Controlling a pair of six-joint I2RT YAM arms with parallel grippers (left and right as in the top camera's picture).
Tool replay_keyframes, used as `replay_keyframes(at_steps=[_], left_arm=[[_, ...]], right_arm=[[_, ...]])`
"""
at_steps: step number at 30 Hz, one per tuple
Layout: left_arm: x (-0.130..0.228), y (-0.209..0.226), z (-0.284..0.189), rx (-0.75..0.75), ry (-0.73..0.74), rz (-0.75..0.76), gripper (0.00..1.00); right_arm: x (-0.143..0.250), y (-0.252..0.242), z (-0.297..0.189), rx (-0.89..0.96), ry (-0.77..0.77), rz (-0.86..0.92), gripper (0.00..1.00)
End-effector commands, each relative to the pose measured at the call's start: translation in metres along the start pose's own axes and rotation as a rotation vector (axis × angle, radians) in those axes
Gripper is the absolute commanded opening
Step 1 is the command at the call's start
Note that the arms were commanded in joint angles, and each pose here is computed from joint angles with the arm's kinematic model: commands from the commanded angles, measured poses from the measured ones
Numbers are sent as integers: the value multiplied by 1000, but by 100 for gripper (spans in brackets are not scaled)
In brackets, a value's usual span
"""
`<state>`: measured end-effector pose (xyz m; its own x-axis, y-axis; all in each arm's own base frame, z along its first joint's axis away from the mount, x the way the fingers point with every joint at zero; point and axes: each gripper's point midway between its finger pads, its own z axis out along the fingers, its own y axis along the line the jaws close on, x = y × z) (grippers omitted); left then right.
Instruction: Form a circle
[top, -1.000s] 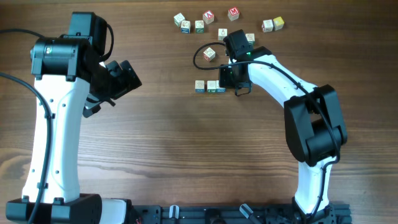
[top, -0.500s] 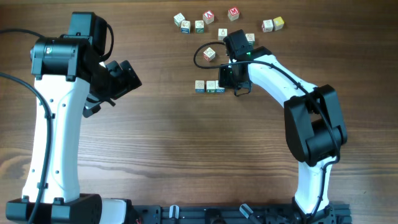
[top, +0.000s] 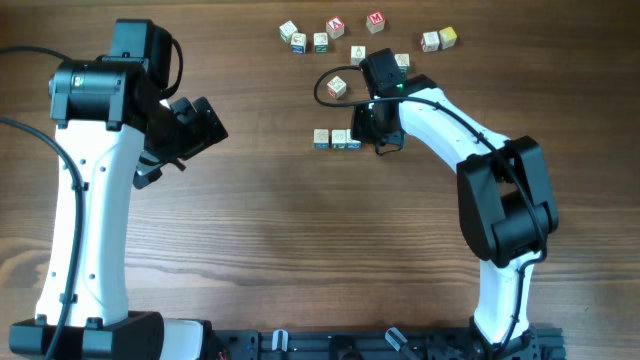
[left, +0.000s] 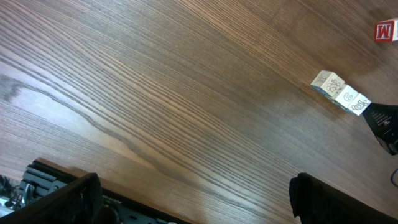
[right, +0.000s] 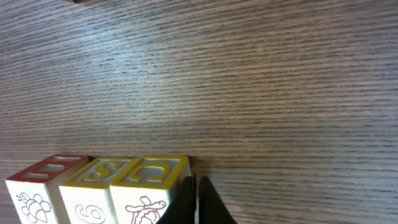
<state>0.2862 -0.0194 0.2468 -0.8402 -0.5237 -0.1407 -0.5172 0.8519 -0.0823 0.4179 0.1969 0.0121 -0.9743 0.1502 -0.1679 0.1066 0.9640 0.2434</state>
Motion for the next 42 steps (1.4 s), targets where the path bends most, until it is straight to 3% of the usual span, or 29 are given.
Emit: replay_keyframes(at_steps=[1,42], left_arm=[[1,0,-1,6,-1,-7,100],[1,0,-1,6,-1,-7,100]], right_arm=[[0,9,-10,-39,-4,1,5],[1,12,-10,-55,5,3,5]])
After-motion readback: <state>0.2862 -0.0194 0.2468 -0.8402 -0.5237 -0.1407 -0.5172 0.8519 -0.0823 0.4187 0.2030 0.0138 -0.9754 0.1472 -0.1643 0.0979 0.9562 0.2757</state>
